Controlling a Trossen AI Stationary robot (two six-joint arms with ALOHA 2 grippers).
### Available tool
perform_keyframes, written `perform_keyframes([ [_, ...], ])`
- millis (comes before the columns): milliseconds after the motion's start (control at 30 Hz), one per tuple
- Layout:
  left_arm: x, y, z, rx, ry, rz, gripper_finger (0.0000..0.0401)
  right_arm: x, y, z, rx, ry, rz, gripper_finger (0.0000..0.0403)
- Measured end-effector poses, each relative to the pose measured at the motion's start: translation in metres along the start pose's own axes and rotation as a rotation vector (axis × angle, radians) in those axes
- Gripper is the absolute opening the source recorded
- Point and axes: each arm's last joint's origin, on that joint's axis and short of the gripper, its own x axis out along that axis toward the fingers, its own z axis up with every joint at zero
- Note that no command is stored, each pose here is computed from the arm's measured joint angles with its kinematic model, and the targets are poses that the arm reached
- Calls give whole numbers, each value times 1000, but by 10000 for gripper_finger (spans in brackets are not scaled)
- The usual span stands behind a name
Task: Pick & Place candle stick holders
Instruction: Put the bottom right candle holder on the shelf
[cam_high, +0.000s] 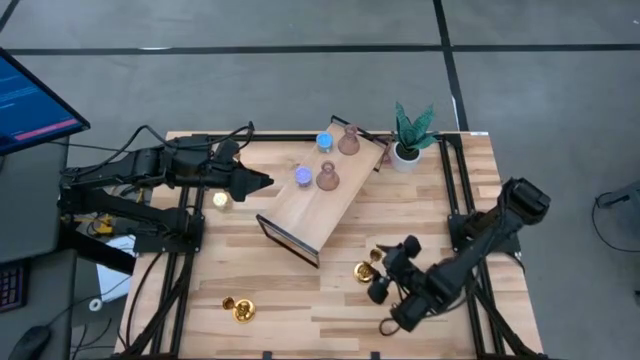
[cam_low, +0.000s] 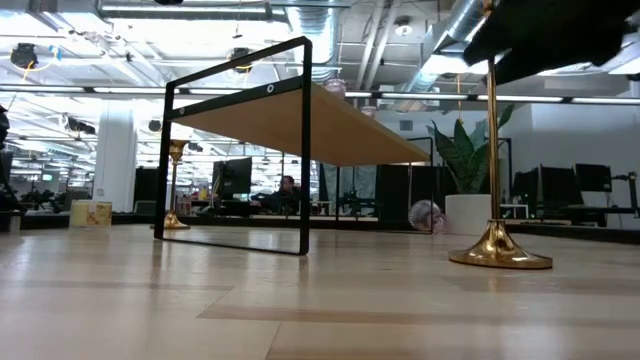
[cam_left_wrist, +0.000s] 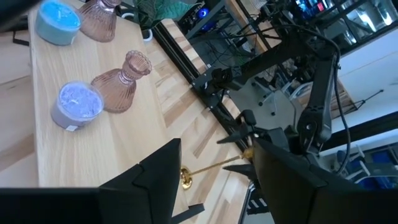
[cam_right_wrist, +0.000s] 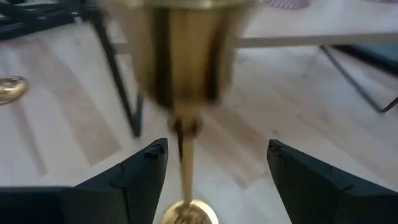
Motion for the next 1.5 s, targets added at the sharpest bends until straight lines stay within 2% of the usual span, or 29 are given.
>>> perform_keyframes([
  [133, 0, 0, 0, -3, -2, 0, 199, 10, -3, 6, -19, -3, -36, 261],
  [233, 0, 0, 0, -3, -3, 1, 199, 12, -1, 8, 4, -7, -29, 226],
  [300, 0, 0, 0, -3, -3, 1, 199, 12, 1, 8, 20, -11, -12, 174],
  [400, 0, 0, 0, -3, -3, 1, 199, 9, 4, 8, 34, -11, 11, 54],
  [467, 0, 0, 0, -3, -3, 1, 199, 6, 3, 9, 43, -13, 21, 18],
  [567, 0, 0, 0, -3, -3, 1, 199, 0, -5, 24, 69, -22, 29, 7],
  [700, 0, 0, 1, -3, -18, 14, 199, -4, -32, 70, 9, -69, -8, 4],
  [900, 0, 0, 2, -4, -42, 27, 199, 0, -103, 163, -79, -162, -125, 3],
  [1067, 0, 0, 2, -4, -50, 32, 199, -3, -167, 222, -57, -300, -61, 2],
  [1133, 0, 1, 2, -4, -59, 39, 199, 0, -186, 234, -37, -336, -36, 2],
  [1233, 0, 0, 3, -7, -69, 42, 199, 15, -205, 240, -23, -313, -9, 1],
  [1500, 0, 0, 4, -33, -98, 53, 199, 61, -218, 237, -76, -162, -14, 1],
])
